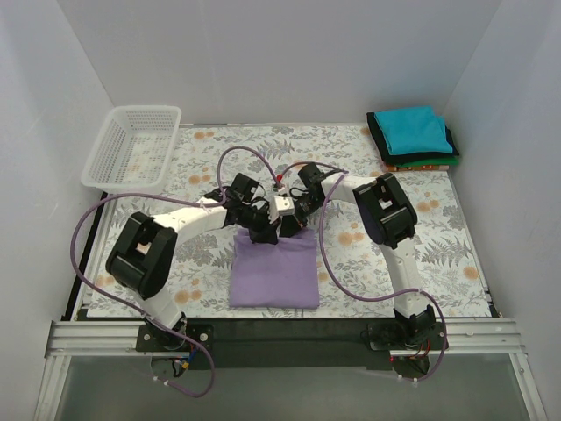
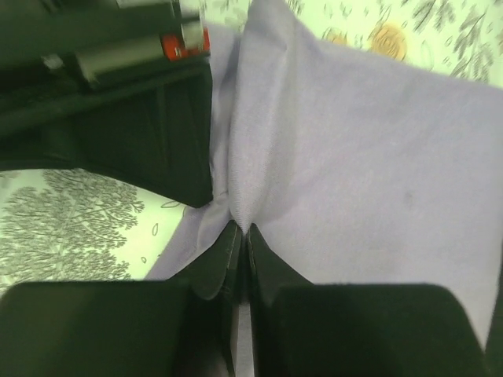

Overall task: Fold and stack the t-shirts
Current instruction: Fold the tshirt

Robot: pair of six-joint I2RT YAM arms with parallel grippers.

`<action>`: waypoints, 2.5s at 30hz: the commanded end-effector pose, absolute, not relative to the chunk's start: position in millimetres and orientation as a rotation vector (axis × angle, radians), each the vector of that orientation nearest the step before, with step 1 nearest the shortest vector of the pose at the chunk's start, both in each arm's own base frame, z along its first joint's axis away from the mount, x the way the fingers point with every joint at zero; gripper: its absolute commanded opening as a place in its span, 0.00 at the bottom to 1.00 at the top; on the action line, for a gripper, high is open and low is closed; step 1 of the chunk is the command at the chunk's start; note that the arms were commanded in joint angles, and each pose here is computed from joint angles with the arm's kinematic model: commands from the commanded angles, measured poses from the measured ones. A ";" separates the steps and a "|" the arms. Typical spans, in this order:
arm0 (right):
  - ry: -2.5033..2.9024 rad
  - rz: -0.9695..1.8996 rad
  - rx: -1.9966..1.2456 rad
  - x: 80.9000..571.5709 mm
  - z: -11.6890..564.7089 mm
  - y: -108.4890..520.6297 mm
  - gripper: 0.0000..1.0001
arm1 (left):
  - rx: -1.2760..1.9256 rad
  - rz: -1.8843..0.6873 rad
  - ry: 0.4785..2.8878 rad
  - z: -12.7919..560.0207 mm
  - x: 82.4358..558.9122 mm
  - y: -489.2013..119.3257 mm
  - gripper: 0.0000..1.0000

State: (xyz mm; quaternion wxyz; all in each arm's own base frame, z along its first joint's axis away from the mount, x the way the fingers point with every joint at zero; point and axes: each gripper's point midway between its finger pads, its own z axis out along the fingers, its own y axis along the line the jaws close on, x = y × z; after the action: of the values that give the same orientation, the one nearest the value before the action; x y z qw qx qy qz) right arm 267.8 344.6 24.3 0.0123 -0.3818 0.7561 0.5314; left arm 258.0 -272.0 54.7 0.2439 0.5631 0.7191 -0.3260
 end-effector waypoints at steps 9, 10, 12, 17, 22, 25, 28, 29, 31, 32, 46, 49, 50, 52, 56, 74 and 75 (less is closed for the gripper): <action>2.390 1.617 -1.270 249.3 -1.1 340.2 0.17 | 1.437 -0.683 1.763 116.6 292.9 -275.9 0.00; 2.388 1.617 -1.270 249.4 -0.5 340.3 0.17 | 1.410 -0.656 1.743 120.6 302.7 -277.8 0.00; 2.389 1.612 -1.271 250.0 -0.7 340.3 0.17 | 1.388 -0.623 1.745 117.0 315.5 -276.1 0.00; 2.379 1.580 -1.284 254.6 1.0 341.1 0.17 | 1.402 -0.611 1.759 95.9 325.7 -277.6 0.00; 2.345 1.474 -1.303 278.3 13.2 342.2 0.20 | 1.417 -0.664 1.758 85.4 312.3 -277.4 0.00; 2.304 1.378 -1.302 304.6 31.3 342.7 0.23 | 1.418 -0.681 1.758 86.3 304.9 -275.4 0.00; 2.262 1.318 -1.285 327.3 47.5 343.3 0.24 | 1.418 -0.685 1.763 87.6 299.8 -272.7 0.00; 2.259 1.313 -1.282 330.5 47.9 343.3 0.24 | 1.416 -0.690 1.763 89.0 298.1 -272.4 0.00; 2.260 1.351 -1.280 328.9 42.9 346.5 0.24 | 1.420 -0.710 1.759 90.3 293.6 -273.7 0.00; 2.247 1.410 -1.281 323.8 43.6 351.1 0.24 | 1.417 -0.711 1.755 92.9 292.9 -274.1 0.00; 2.329 1.668 -1.312 264.6 -4.9 359.2 0.20 | 1.400 -0.602 1.654 124.0 306.8 -273.1 0.00; 2.337 1.680 -1.327 256.2 -10.5 357.4 0.19 | 1.373 -0.534 1.625 128.4 320.8 -273.1 0.00; 2.341 1.677 -1.331 254.8 -11.3 356.7 0.19 | 1.370 -0.511 1.626 127.1 325.7 -271.9 0.00; 2.339 1.674 -1.339 252.7 -12.1 355.0 0.19 | 1.359 -0.489 1.626 122.5 333.4 -272.0 0.00; 2.333 1.611 -1.361 259.9 -11.4 354.6 0.19 | 1.354 -0.476 1.609 109.6 340.9 -273.1 0.00; 1.998 0.733 -1.133 475.0 169.5 276.2 0.92 | 1.137 -0.520 1.690 171.1 387.5 -269.6 0.56; 1.985 0.750 -1.126 470.2 179.2 274.7 0.91 | 1.112 -0.551 1.710 177.3 385.6 -264.1 0.57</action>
State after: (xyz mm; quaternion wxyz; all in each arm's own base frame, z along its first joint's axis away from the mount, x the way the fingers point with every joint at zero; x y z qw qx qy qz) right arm 458.2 284.7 101.1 0.2769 -0.4244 0.7979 0.3264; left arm 373.8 -269.7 112.5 0.4560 0.5069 0.7030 -0.2022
